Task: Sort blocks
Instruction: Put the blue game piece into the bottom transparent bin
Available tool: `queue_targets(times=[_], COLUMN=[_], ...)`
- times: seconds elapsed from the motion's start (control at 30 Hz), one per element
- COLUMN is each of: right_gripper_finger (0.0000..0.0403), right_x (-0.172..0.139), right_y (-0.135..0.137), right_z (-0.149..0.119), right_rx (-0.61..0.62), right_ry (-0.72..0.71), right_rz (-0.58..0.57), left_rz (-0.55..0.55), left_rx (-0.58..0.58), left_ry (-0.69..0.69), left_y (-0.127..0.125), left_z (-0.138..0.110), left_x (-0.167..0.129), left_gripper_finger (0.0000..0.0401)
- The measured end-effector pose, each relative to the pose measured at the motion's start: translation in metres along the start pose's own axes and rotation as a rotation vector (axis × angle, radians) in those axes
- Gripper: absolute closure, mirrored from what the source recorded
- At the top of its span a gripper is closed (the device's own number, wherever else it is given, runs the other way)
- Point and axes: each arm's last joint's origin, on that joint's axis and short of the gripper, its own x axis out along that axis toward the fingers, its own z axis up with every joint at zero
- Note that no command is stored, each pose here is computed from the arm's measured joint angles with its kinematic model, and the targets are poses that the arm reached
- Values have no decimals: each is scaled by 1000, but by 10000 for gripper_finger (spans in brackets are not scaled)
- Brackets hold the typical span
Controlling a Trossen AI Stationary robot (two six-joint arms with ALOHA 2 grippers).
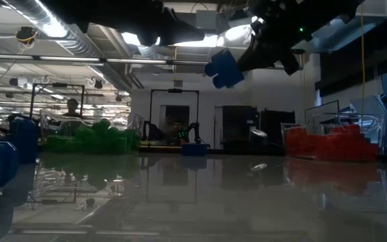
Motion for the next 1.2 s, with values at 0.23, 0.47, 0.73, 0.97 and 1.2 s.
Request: queue_targets(times=[0.23,0.47,0.73,0.97,1.2], right_gripper_finger=[400,400,400,400,399], right_x=[0,0,0,-1,-1], right_y=[-2,-2,-3,-4,-5], right_z=[4,6,9,10,11], right_rx=[24,28,36,36,78], right_ry=[-51,-73,-124,-127,-143], right_rz=[-8,3,16,13,0], left_rz=[-12,52,48,40,33], left_rx=[10,9,38,44,44], left_ry=[19,51,71,71,57], left_y=[-4,-2,-4,-5,-2], left_z=[0,2,-3,-4,-4], left_x=[17,30,33,34,34], left_gripper_finger=[203,203,203,228,277])
